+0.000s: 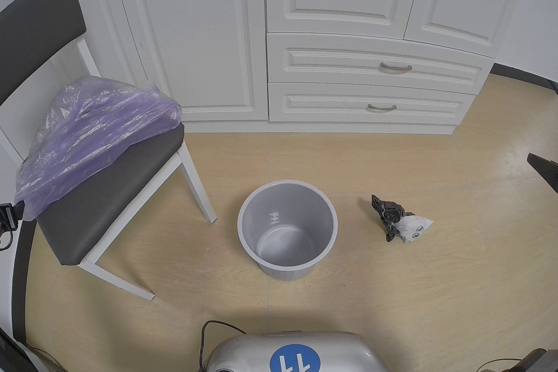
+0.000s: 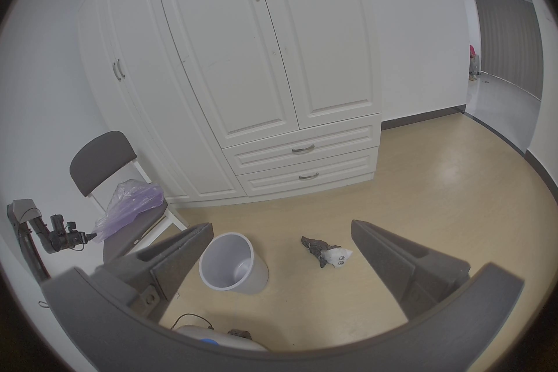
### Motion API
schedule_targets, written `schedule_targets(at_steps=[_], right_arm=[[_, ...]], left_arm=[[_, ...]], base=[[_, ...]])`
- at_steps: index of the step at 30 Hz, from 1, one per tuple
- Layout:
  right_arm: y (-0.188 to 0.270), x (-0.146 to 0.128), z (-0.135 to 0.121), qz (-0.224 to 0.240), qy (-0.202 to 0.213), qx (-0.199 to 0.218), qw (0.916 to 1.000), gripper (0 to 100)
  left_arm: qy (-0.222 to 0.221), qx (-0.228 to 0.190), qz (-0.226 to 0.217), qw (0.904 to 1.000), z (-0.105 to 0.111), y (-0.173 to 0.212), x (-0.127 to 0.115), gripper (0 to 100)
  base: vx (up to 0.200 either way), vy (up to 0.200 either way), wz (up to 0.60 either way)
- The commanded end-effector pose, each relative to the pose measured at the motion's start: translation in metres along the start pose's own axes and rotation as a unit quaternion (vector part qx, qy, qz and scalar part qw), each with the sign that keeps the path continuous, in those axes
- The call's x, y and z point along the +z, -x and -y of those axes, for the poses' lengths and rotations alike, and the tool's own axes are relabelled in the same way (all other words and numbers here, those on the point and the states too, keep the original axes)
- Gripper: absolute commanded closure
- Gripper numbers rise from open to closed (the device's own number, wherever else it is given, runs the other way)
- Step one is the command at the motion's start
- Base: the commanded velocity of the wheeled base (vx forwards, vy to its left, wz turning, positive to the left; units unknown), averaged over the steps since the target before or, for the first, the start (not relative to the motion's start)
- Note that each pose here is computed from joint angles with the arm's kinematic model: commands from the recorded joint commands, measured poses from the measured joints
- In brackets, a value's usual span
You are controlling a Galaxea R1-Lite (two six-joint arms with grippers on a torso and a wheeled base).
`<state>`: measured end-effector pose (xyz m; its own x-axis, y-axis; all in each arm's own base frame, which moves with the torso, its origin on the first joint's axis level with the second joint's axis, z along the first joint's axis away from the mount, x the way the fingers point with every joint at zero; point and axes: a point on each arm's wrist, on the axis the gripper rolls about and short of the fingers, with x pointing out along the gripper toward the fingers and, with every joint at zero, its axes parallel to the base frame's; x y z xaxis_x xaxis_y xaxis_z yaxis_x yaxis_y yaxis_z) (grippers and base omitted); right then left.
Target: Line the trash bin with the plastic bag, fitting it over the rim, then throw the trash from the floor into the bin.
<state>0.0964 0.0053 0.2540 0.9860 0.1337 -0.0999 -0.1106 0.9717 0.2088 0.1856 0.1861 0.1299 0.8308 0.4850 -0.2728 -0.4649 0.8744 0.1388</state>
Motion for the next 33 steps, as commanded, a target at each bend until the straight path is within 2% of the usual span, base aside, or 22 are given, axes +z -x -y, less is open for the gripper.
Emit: schedule_targets(at_steps=[1,4,8,15,20,24,28,33], right_arm=[[0.002,0.0,-0.001,0.003,0.001,0.003,1.0,0],[0.004,0.001,-0.001,0.008,0.001,0.003,1.0,0],[0.005,0.003,-0.002,0.012,0.002,0.006,0.9999,0],[0.007,0.003,-0.002,0.016,0.003,0.008,0.9998,0],[0.007,0.003,-0.002,0.016,0.003,0.008,0.9998,0],[0.008,0.004,-0.002,0.017,0.003,0.009,0.9998,0],[0.01,0.005,-0.003,0.022,0.004,0.01,0.9997,0],[0.01,0.005,-0.003,0.023,0.004,0.011,0.9997,0]], left_arm=[[0.005,-0.015,-0.008,0.9998,-0.004,-0.003,-0.004,0],[0.009,-0.044,-0.013,0.9989,-0.002,-0.008,-0.008,0],[0.011,-0.061,-0.019,0.9979,-0.002,-0.017,-0.013,0],[0.008,-0.064,-0.013,0.9978,-0.007,-0.03,-0.012,0],[0.011,-0.082,-0.007,0.9966,-0.007,-0.031,-0.011,0],[0.017,-0.096,0.004,0.9952,-0.006,-0.032,-0.007,0],[0.045,-0.104,0.037,0.9928,-0.006,-0.029,0.003,0],[0.046,-0.102,0.071,0.9912,-0.007,-0.03,0.008,0]], base=[[0.0,0.0,0.0],[0.0,0.0,0.0],[0.0,0.0,0.0],[0.0,0.0,0.0],[0.0,0.0,0.0],[0.0,0.0,0.0],[0.0,0.0,0.0],[0.0,0.0,0.0]])
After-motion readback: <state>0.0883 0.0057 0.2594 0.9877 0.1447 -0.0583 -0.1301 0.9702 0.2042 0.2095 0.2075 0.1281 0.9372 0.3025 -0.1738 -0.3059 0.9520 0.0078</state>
